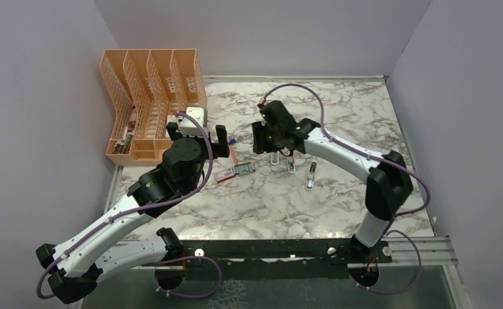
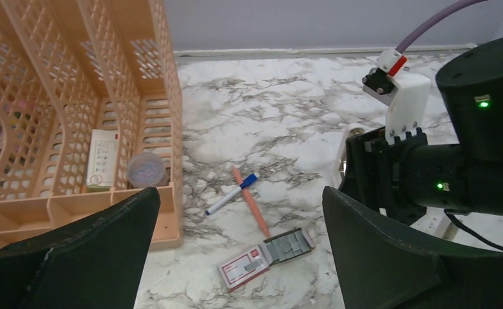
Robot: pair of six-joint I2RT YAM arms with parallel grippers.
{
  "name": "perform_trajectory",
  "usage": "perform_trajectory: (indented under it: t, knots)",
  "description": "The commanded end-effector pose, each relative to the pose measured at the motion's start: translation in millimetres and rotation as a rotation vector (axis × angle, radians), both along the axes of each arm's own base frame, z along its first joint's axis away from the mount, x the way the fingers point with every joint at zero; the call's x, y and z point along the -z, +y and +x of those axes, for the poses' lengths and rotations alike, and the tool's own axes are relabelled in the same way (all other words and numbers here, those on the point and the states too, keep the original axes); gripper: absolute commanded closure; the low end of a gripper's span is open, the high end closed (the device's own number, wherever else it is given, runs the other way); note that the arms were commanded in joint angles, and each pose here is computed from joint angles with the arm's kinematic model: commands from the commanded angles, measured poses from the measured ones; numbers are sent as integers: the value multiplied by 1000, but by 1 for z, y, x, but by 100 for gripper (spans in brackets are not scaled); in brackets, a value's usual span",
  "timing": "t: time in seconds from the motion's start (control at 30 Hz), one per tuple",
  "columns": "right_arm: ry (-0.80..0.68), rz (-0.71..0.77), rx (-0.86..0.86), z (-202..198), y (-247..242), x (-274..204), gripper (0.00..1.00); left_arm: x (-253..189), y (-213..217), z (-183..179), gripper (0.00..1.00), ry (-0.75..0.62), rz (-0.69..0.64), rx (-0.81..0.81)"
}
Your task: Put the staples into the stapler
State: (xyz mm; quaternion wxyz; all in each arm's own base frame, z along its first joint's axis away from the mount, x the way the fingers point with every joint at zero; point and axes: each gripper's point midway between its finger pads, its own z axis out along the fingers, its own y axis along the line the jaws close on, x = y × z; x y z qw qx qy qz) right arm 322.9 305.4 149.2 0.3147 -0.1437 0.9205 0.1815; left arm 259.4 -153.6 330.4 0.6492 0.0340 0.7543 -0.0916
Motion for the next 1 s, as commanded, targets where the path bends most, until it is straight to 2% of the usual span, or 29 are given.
perform_trajectory:
  t: [0.0,0.13,0.3,0.7,0.97]
  knots:
    - [-35,-42,60,28,28,13,48,13,34,-1,3,-14,66,-133]
    - [0,-88,31,34,55,46,49,10,38,-6,1,-27,-31,-139]
    - [14,-202,32,46,64,87,50,3,33,-14,1,-62,-155,-61]
    - [146,-345,-126,17,66,136,46,10,42,-14,1,-33,-139,-117]
    - [210,-347,-187,-15,58,133,45,15,40,-12,1,-22,-137,-115]
